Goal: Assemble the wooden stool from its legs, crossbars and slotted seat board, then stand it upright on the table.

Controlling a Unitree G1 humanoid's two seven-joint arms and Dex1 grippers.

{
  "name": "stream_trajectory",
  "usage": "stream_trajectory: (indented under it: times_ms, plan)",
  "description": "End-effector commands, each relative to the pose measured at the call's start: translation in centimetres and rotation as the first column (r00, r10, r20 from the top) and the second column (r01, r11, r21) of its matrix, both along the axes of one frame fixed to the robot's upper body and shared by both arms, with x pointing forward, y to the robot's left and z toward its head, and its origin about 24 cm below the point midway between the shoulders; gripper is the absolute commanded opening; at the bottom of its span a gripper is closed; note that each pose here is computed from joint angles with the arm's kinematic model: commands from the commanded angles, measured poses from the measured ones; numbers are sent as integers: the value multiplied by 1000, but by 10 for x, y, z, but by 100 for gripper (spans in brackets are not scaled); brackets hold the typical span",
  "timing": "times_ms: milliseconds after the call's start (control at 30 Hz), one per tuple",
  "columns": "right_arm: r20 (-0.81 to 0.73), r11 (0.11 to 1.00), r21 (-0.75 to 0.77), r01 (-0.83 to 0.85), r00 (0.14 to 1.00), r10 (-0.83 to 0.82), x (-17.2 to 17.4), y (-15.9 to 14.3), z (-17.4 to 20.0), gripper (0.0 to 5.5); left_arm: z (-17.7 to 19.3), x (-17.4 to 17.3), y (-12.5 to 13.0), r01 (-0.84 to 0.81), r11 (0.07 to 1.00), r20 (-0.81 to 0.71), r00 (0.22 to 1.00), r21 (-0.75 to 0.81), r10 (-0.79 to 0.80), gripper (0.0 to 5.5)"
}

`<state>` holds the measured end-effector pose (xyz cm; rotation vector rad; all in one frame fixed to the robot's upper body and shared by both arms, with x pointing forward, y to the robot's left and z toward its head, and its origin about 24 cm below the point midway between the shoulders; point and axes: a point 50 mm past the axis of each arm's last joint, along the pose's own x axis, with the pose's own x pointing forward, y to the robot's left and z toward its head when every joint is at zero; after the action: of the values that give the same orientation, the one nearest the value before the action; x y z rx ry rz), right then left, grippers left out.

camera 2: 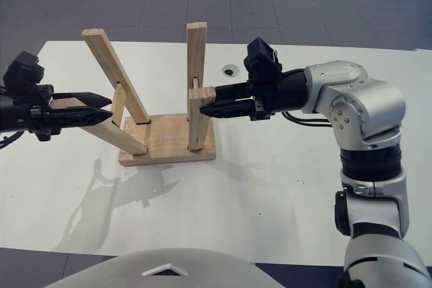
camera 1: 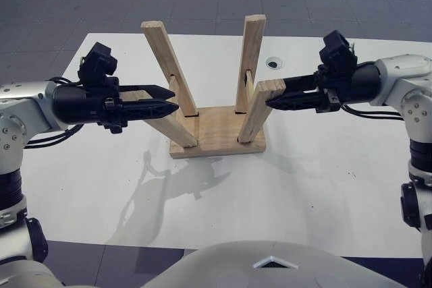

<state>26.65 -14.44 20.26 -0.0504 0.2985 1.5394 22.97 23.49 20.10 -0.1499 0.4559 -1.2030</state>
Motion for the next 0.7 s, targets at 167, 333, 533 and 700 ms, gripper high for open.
stream_trajectory:
  times_ms: [167, 333, 533, 700]
  plan:
    - [-142, 998, -1, -59, 988, 58, -24, -8, 2, 123, -12, -25, -19, 151, 984, -143, 976, -91, -163, 196]
    - [-255, 993, -50, -107, 963, 90, -38, -11, 9, 123, -2, -25, -21, 176, 971, -172, 964, -162, -204, 196]
    - [-385, 997, 13, -77, 920, 76, -29, -22, 28, 123, 10, -21, -12, 140, 953, -227, 952, -268, -204, 196]
    - [-524, 999, 28, -46, 850, 54, -20, -26, 33, 123, 16, -18, -11, 117, 934, -283, 934, -339, -219, 196]
